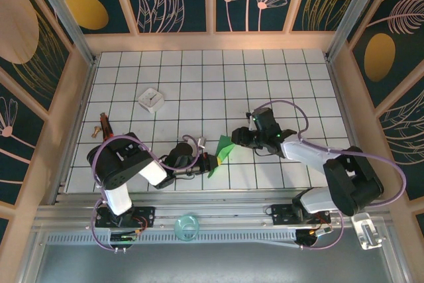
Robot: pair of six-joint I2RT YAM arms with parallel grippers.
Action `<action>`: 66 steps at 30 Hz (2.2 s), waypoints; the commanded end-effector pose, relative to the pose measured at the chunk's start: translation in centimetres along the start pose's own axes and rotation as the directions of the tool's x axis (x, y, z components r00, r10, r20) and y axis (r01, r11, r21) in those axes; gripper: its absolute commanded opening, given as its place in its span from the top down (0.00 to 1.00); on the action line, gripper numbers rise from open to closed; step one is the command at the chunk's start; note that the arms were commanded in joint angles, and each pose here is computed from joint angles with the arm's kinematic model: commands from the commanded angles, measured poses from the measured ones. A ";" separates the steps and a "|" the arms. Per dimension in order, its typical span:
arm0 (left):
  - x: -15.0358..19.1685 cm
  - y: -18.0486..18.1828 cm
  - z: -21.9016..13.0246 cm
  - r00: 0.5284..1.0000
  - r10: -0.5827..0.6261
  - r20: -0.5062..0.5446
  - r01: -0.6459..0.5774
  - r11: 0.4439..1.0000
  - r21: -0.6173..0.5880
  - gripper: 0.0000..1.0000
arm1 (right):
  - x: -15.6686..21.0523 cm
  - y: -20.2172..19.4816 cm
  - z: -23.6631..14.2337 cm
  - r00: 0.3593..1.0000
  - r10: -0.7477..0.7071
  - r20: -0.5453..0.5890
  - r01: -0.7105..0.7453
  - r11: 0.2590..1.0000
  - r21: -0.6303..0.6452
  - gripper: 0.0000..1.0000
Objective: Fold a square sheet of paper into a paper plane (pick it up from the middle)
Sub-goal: Perform the fifth fold on the wing at the bottom-center of the table.
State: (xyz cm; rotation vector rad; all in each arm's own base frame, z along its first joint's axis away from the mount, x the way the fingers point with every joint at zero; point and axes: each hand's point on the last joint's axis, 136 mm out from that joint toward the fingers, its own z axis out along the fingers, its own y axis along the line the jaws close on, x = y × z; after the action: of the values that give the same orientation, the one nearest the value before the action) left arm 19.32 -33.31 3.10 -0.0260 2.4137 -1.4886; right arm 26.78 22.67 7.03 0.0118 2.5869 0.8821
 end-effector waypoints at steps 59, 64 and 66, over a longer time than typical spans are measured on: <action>1.2 0.3 0.1 0.997 0.028 -0.066 -0.027 0.999 0.016 1.00 | -2.5 -4.2 2.3 0.989 0.142 -0.042 -0.133 0.975 0.176 1.00; 1.3 0.2 0.2 0.996 0.036 -0.078 -0.034 0.999 0.020 1.00 | -2.7 -4.3 2.5 0.989 0.133 -0.057 -0.121 0.977 0.178 1.00; 1.3 0.2 0.2 0.996 0.036 -0.079 -0.035 0.999 0.022 1.00 | -2.7 -4.3 2.5 0.989 0.132 -0.065 -0.119 0.977 0.177 1.00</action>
State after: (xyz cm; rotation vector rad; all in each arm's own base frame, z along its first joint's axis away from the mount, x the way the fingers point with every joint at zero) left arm 18.77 -33.47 2.86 0.0236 2.4318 -1.5082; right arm 29.47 20.94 3.28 0.2031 2.7714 0.7499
